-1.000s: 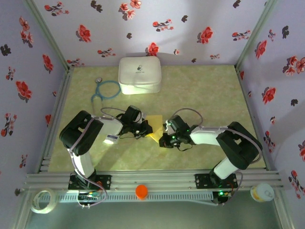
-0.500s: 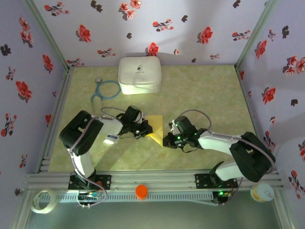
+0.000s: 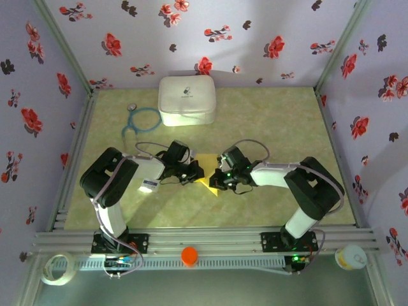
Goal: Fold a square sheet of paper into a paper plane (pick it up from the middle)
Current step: Third fold the triangle at the center of the table.
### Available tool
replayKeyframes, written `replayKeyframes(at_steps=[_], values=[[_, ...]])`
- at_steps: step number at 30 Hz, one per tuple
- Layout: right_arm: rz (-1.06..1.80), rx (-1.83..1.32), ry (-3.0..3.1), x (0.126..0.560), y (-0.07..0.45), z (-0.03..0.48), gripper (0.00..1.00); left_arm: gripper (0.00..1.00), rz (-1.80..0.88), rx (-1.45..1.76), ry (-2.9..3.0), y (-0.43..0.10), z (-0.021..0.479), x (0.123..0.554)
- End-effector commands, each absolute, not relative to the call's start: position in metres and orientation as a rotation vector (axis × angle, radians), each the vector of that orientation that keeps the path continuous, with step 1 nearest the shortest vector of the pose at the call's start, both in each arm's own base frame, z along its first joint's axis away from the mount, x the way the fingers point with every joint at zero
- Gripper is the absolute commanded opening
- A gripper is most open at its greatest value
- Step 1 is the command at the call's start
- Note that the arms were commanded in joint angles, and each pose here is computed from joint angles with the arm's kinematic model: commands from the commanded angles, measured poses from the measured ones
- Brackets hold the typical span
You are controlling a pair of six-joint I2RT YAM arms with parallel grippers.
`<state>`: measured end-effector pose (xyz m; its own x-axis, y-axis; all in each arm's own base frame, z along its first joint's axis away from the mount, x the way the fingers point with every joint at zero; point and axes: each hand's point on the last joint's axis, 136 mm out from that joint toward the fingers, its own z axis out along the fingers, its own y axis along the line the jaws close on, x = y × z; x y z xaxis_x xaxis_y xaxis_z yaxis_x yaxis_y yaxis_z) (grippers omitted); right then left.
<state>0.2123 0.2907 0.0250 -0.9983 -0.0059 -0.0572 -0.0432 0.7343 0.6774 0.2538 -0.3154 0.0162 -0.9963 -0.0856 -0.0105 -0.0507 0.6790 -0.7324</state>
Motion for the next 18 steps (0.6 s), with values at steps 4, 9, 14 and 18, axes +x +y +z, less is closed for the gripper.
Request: replayKeyframes(at_steps=[4,9,14,18], values=[[0.944,0.093,3.011,0.195,0.261,-0.012,0.00,0.00,-1.138,-0.141,2.859,-0.303,0.015,0.260],[1.001,0.170,2.976,0.200,0.268,-0.011,0.00,0.07,-1.193,-0.112,2.780,-0.312,0.048,0.267],[1.056,0.280,2.927,0.209,0.274,-0.009,0.00,0.02,-1.179,-0.127,2.808,-0.319,0.047,0.260],[1.069,0.340,2.909,0.211,0.275,-0.011,0.00,0.01,-1.163,-0.121,2.842,-0.326,0.038,0.254]])
